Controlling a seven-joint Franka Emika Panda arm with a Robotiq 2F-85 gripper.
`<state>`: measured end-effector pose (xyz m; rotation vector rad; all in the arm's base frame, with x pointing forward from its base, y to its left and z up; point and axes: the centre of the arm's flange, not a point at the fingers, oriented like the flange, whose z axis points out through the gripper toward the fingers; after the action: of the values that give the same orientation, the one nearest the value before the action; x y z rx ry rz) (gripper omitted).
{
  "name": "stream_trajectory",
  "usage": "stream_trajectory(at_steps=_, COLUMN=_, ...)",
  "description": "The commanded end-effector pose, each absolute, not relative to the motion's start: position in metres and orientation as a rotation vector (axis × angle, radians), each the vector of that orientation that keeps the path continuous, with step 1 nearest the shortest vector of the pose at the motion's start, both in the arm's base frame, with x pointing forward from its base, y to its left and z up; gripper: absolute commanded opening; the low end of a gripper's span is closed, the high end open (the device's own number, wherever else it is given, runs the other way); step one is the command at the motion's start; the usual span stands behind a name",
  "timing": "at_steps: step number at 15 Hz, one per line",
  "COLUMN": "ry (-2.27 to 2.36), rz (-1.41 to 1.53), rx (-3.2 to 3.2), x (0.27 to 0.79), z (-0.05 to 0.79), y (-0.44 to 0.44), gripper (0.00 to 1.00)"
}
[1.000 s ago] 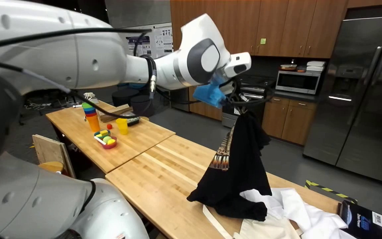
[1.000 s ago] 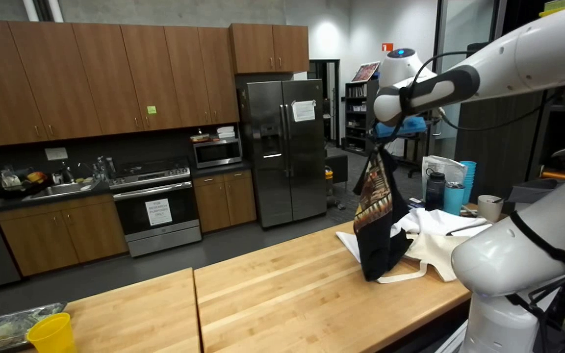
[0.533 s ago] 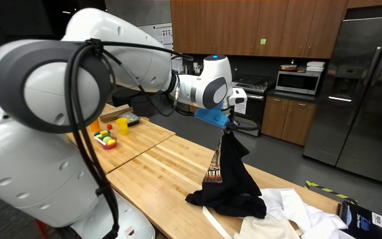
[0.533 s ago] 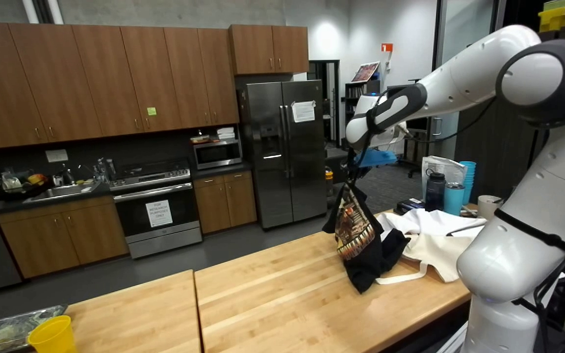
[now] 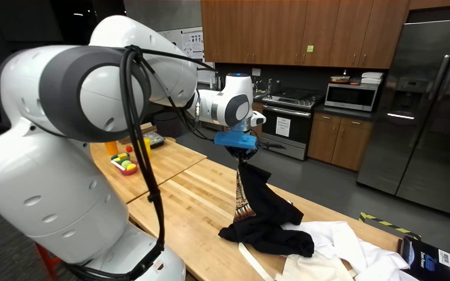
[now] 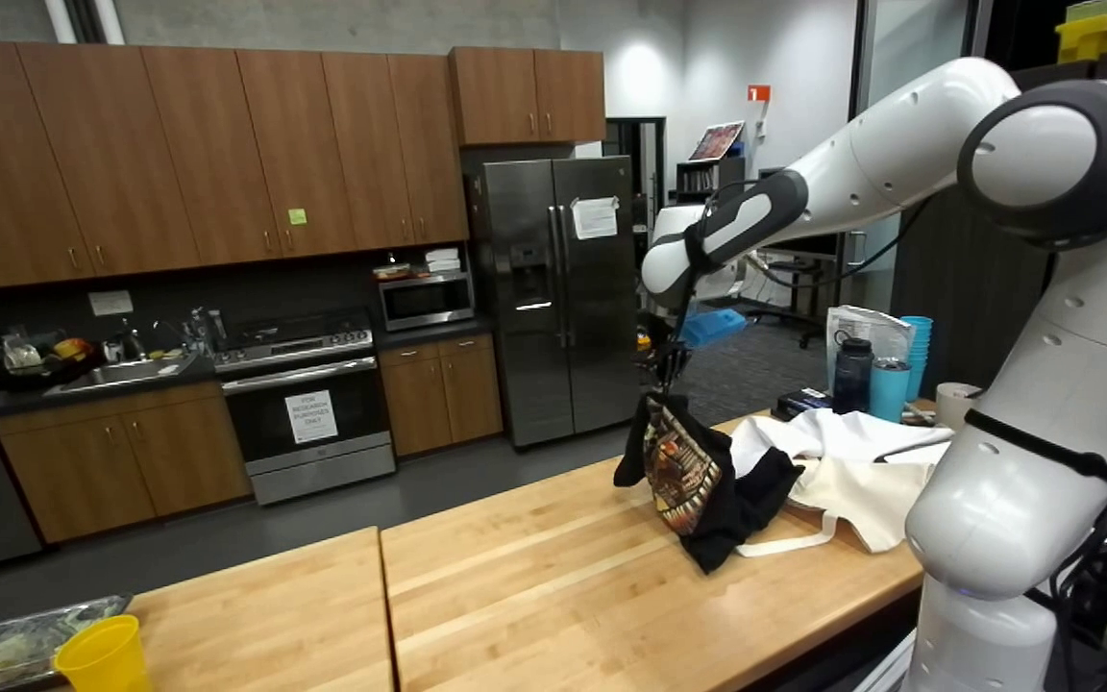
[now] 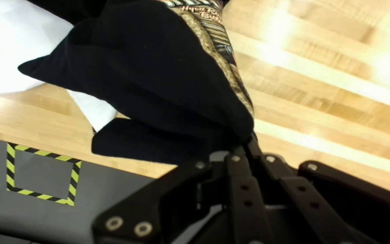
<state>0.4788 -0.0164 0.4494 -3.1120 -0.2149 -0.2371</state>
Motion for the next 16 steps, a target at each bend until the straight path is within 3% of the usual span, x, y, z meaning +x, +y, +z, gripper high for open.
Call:
stream_trajectory(at_steps=1, ry=-0.524, rz=-0.171, rx=-3.099, x=0.467, z=0.439, y=0.019, gripper=0.01)
stream_trajectory(at_steps=3, ry=-0.467, rz=-0.180, rx=-3.101, x=0.473, z=0.437, y=0.020, gripper=0.05)
stream_trajectory(at_steps=14, ry=-0.440, rz=-0.160, rx=-3.101, x=0.462, z=0.424, y=0.006, gripper=0.01)
stream_trajectory(at_steps=16, ry=-0.498, rz=-0.166, rx=-3.088, x=0.481, z=0.430, y=0.004, gripper=0.01)
